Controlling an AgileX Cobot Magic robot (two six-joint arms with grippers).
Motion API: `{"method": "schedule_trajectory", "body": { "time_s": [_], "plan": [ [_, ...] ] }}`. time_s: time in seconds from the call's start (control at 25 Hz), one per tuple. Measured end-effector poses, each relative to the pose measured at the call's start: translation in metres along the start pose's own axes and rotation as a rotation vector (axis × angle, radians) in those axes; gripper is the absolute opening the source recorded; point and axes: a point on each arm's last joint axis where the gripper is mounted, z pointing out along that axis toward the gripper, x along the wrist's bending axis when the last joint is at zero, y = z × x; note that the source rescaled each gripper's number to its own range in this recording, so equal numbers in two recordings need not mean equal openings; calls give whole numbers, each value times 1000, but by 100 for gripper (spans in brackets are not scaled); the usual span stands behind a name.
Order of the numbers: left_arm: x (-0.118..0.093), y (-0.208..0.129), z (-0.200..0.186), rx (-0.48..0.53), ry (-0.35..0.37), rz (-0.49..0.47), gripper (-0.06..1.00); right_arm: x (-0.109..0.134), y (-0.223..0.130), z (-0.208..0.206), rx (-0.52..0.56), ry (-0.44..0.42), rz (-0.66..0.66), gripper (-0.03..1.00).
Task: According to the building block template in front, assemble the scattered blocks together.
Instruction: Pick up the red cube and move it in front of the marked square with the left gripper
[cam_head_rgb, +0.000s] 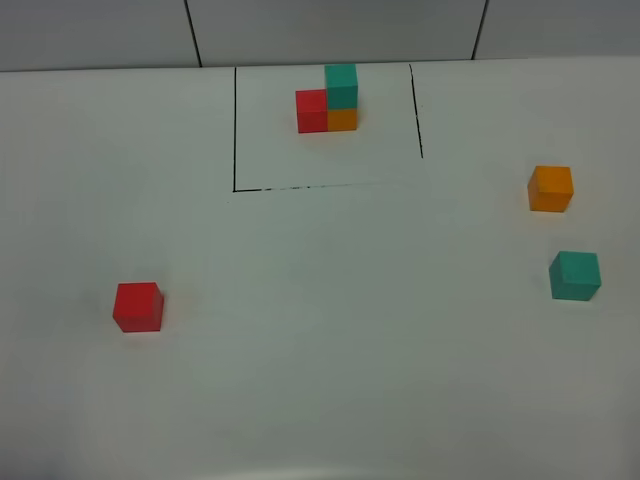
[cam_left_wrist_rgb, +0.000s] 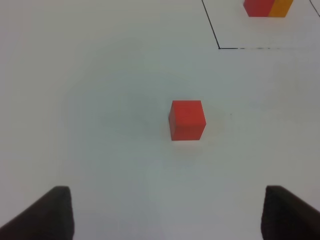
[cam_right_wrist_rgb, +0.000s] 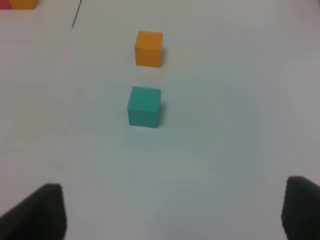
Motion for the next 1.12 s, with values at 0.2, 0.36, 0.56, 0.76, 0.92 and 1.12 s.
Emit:
{"method": "schedule_trajectory", "body": {
  "time_s": [0.2, 0.36, 0.56, 0.76, 0.92, 1.12],
  "plan": [
    [0, 6, 1, 4, 1, -1, 70, 0, 0, 0, 0, 0, 0, 75],
    [0, 27, 13, 38, 4, -5, 81, 0, 0, 0, 0, 0, 0, 75],
    [0, 63, 48, 183, 10, 1, 86, 0, 0, 0, 0, 0, 0, 75],
    [0, 94, 102, 403, -4, -13, 86, 0, 0, 0, 0, 0, 0, 75],
    [-1, 99, 157, 623, -14, 4, 86, 0, 0, 0, 0, 0, 0, 75],
    [-17, 91, 214, 788, -40, 49, 86, 0, 0, 0, 0, 0, 0, 75]
  ]
}}
